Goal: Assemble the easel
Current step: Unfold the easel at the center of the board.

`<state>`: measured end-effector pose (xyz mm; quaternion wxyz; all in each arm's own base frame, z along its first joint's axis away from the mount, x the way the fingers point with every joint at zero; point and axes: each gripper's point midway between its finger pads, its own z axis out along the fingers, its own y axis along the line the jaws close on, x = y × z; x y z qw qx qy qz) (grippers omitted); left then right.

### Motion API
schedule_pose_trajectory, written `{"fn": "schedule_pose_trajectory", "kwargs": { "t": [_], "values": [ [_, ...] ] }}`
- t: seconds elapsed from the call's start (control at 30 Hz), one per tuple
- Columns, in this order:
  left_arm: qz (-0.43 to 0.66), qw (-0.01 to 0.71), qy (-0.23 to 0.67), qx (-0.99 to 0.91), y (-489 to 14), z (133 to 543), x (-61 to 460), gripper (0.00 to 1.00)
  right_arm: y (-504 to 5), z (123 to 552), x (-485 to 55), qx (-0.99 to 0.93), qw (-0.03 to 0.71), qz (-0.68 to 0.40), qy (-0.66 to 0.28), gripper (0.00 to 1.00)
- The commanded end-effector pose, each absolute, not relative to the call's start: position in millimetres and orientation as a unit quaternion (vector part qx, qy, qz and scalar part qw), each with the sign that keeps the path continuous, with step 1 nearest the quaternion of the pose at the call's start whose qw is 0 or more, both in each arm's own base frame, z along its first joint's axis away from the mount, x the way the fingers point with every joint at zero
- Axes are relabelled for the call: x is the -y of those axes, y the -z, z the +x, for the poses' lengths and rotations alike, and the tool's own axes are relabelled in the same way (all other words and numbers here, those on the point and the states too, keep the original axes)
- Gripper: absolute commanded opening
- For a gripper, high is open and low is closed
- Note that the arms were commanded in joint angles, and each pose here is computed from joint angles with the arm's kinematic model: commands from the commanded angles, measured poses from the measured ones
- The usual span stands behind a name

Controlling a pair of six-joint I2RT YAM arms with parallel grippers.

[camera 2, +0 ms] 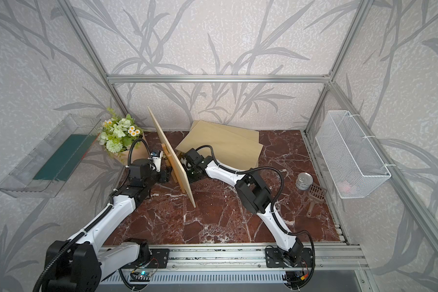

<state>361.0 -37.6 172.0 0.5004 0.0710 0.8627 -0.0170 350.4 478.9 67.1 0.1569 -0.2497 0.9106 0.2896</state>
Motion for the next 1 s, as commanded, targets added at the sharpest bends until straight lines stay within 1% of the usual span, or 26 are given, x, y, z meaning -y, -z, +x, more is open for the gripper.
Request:
{"fn": "schedule_pose_trajectory", "kwargs": {
  "t": [0.0, 0.2, 0.43, 0.7, 0.87, 0.97],
  "values": [
    [0.029, 0.542, -0.019, -0.839, -189.6, 369.6, 18.9, 0.72, -49.7, 340.5, -449.2, -0.933, 0.112, -0.240, -0.243, 0.08],
    [-0.020, 0.561, -0.079, -0.824, -203.3, 359.8, -7.7, 0.72, -48.7, 340.4, -450.6, -0.934, 0.110, -0.237, -0.245, 0.08],
    [-0.081, 0.560, -0.111, -0.817, -217.6, 339.0, -30.0, 0.72, -45.3, 342.9, -446.1, -0.938, 0.120, -0.237, -0.223, 0.08],
    [-0.132, 0.547, -0.127, -0.817, -214.1, 312.9, -45.4, 0.74, -42.9, 338.2, -442.9, -0.940, 0.152, -0.266, -0.149, 0.08],
    [-0.178, 0.530, -0.174, -0.811, -206.1, 293.9, -67.2, 0.76, -43.3, 334.7, -440.2, -0.938, 0.178, -0.284, -0.093, 0.09],
    [-0.208, 0.527, -0.197, -0.800, -210.6, 286.4, -78.8, 0.78, -42.6, 330.9, -439.1, -0.936, 0.189, -0.290, -0.066, 0.08]
  ]
}}
